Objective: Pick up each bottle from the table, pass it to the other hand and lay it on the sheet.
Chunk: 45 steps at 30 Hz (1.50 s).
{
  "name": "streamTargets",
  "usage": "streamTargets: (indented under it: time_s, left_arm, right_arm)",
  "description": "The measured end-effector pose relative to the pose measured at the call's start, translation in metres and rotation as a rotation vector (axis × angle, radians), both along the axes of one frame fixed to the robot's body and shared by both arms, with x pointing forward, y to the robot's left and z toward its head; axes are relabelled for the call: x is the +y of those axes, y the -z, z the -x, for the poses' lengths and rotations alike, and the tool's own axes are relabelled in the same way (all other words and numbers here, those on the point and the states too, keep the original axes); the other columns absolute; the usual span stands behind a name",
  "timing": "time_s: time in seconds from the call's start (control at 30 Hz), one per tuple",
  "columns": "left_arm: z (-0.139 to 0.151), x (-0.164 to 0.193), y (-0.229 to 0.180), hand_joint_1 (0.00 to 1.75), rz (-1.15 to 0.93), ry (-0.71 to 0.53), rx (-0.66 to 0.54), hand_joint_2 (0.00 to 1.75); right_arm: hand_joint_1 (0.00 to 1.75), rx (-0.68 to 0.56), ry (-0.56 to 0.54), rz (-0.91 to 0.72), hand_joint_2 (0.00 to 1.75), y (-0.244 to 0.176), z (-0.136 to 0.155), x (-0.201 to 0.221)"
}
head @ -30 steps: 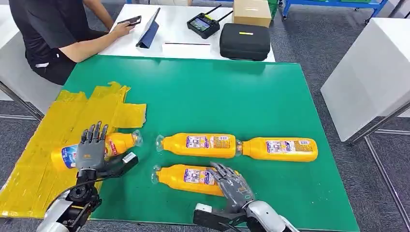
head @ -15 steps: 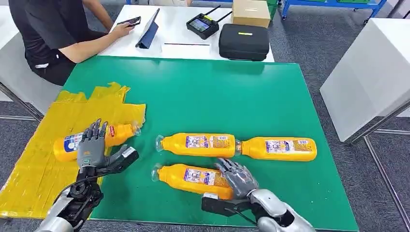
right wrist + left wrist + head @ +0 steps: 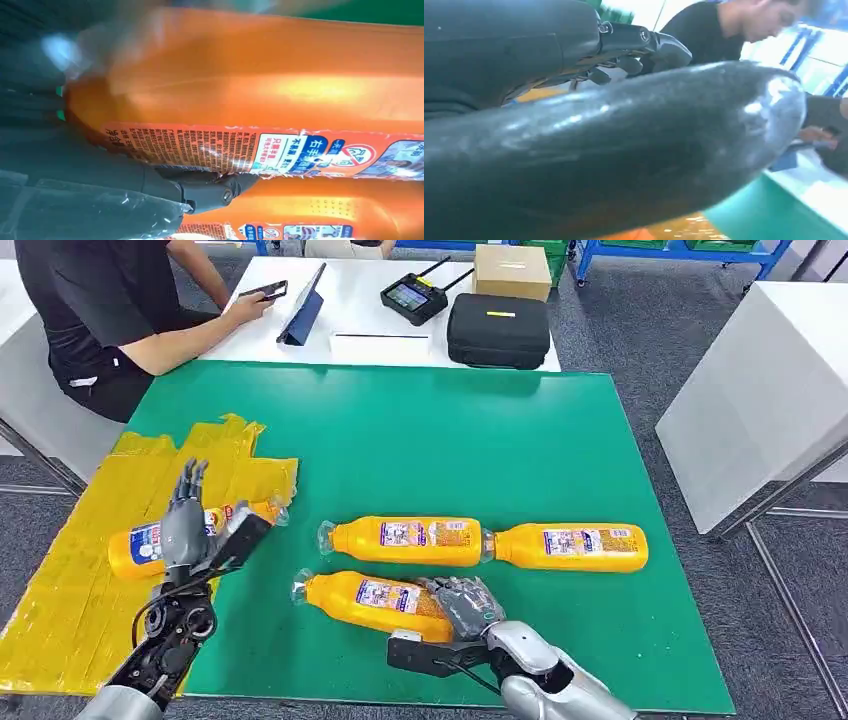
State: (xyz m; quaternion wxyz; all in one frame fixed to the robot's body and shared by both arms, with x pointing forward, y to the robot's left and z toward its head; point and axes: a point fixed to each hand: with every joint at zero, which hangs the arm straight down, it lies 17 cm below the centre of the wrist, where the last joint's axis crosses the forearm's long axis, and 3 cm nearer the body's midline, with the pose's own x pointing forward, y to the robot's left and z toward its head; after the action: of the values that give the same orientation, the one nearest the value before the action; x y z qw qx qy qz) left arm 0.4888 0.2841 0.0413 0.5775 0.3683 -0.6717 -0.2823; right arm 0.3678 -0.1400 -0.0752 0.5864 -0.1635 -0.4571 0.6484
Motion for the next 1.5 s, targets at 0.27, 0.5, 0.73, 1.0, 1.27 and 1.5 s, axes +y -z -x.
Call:
streamTargets:
  time_s: [0.27,0.5,0.73,1.0,1.27,1.5]
  left_arm:
    - [0.003,0.001,0.007,0.00,0.448,-0.021,0.075,1.75]
    - [0.013,0.023,0.015,0.00,0.909,-0.056,0.106,1.75]
    - [0.025,0.037,0.016,0.00,1.144,-0.036,0.116,1.75]
    - [0.034,0.036,0.018,0.00,1.157,-0.035,0.119,1.75]
    - [0.040,0.016,0.014,0.00,1.245,0.041,0.152,1.75]
    - [0.062,-0.060,-0.009,0.00,1.310,0.246,0.227,1.75]
  right_arm:
    - [1.75,0.074,0.029,-0.222,1.75,-0.009,0.007,0.024]
    - [1.75,0.137,0.155,-0.604,1.75,-0.045,0.028,0.023]
    - [1.75,0.005,0.223,-0.748,1.75,-0.097,0.008,0.001]
    - [1.75,-0.031,0.239,-0.770,1.75,-0.110,0.005,-0.009]
    - [1.75,-0.096,0.268,-0.816,1.75,-0.123,-0.003,-0.017]
    - [1.75,-0.183,0.298,-0.844,1.75,-0.144,-0.030,-0.004]
